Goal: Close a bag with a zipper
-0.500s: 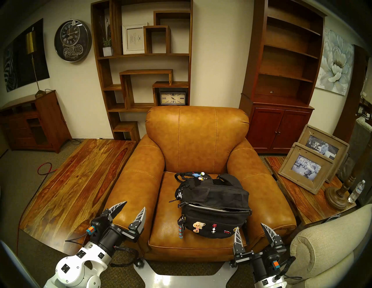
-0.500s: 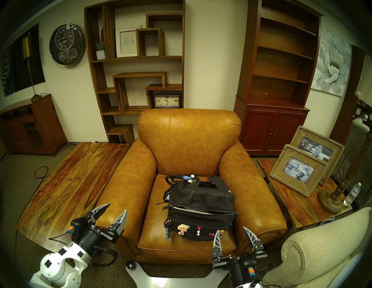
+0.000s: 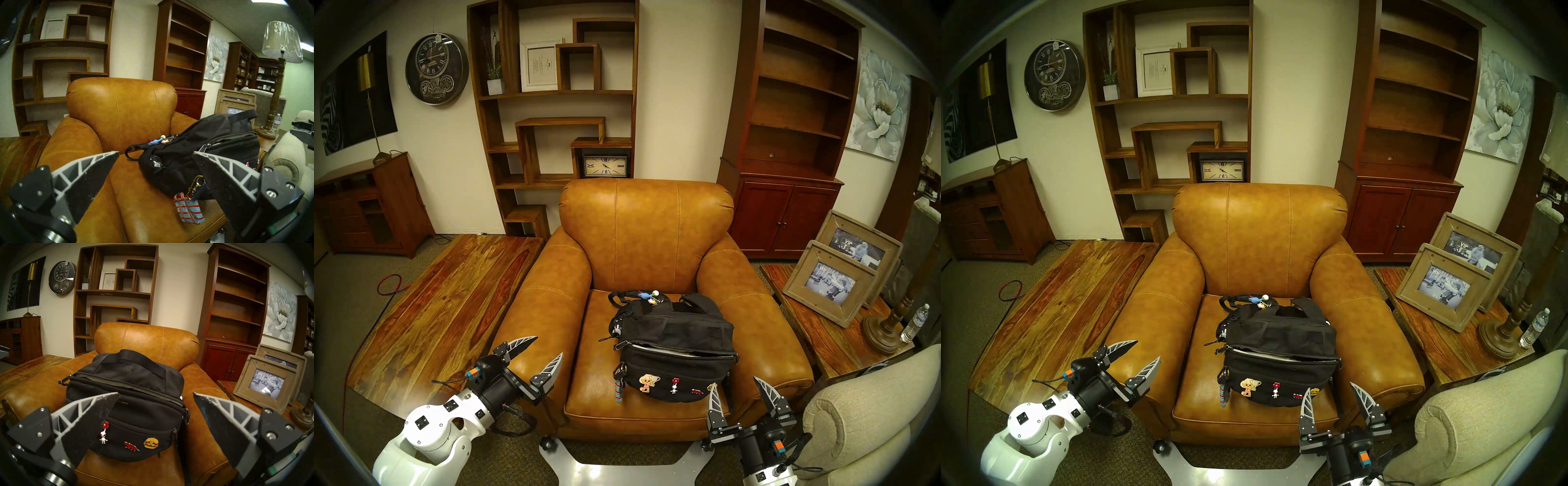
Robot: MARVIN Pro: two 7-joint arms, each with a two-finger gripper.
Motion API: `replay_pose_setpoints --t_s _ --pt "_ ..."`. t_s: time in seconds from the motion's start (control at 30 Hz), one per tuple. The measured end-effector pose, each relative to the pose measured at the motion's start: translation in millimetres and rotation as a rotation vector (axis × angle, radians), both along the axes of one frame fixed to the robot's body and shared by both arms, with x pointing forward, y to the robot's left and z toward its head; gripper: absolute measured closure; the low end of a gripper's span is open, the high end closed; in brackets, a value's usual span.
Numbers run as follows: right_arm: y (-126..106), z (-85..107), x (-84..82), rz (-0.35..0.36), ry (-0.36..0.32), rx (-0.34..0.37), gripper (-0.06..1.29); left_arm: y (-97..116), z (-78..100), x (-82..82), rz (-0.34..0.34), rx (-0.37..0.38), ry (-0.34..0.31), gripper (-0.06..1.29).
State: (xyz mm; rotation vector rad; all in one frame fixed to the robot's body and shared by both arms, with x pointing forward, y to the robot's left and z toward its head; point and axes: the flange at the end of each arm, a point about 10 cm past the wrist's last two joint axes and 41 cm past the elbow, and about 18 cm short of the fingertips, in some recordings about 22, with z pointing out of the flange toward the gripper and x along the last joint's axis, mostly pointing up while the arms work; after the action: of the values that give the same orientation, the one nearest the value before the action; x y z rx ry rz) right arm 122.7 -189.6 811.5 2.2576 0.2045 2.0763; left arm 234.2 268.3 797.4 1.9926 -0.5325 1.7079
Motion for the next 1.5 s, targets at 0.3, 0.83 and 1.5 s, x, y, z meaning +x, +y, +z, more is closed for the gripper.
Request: replay_pose_setpoints --t_s 0.3,0.83,1.5 --pt "0 -0.2 -0.1 0.000 0.000 -0.001 0.00 0 -17.2 17.0 -0.102 0.030 0.028 0.02" --pt "33 15.8 7.1 0.282 -0.019 -0.142 0.00 -3 -41.2 50.4 -0.172 0.088 0.030 0.03" --pt "73 19.1 44.6 0.590 0.007 -0.355 0.00 23 -60.4 78.6 -0.144 0.130 0.022 0.03"
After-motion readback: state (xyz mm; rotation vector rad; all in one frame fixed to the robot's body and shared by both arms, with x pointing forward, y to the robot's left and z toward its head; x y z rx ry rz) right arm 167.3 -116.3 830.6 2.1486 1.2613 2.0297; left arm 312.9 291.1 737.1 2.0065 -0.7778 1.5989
